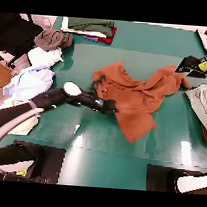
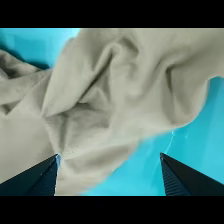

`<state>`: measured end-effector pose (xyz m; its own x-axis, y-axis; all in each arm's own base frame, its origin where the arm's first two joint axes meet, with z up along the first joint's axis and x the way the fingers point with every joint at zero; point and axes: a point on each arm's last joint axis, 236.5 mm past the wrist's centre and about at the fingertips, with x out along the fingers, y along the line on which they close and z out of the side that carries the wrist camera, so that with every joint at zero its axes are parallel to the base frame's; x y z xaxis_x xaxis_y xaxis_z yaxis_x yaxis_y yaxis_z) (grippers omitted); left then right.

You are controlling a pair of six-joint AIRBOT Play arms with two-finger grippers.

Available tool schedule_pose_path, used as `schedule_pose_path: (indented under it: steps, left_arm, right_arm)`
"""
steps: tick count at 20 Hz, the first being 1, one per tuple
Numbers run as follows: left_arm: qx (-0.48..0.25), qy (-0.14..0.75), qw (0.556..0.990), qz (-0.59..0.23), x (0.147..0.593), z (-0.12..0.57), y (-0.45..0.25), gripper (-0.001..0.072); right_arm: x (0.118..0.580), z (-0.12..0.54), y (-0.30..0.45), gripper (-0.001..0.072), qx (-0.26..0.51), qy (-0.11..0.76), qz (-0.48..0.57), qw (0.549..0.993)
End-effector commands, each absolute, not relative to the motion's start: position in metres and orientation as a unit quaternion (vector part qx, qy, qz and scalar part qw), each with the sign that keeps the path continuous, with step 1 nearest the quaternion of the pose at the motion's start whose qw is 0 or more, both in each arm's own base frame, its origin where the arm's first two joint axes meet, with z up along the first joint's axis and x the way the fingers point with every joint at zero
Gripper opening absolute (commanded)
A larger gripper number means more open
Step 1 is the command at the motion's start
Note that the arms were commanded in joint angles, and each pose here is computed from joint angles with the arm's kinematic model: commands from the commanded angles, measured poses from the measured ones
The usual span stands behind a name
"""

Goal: Fold the shirts.

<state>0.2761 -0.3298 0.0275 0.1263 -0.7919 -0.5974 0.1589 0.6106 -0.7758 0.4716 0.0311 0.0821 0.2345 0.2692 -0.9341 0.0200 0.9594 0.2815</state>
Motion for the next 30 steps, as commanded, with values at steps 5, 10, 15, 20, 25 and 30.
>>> schedule_pose_path:
  steps: [5, 10, 15, 20, 25, 30]
  left_arm:
    - [-0.088, 0.548, 0.82, -0.141, 0.254, 0.079, -0.099, 0.0028]
    - [-0.084, 0.548, 0.828, -0.087, 0.256, 0.077, -0.07, 0.0028]
    - [-0.113, 0.496, 0.859, -0.065, 0.284, 0.09, -0.067, 0.0028]
    - [-0.125, 0.489, 0.86, -0.076, 0.286, 0.093, -0.074, 0.0028]
    - [-0.136, 0.487, 0.858, -0.089, 0.286, 0.096, -0.082, 0.0028]
    - [-0.14, 0.482, 0.86, -0.091, 0.288, 0.097, -0.083, 0.0028]
  right_arm:
    - [0.43, 0.04, 0.057, 0.0707, 0.152, 0.668, 0.126, 0.718]
    - [0.382, 0.024, 0.049, 0.0707, 0.158, 0.663, 0.12, 0.722]
    - [0.354, 0.008, 0.059, 0.0706, 0.278, 0.638, 0.191, 0.692]
    - [0.328, -0.037, 0.03, 0.0665, 0.325, 0.644, 0.174, 0.67]
    - [0.322, -0.071, 0.046, 0.0665, 0.333, 0.665, 0.206, 0.636]
    - [0.329, -0.078, 0.076, 0.0596, 0.307, 0.666, 0.23, 0.64]
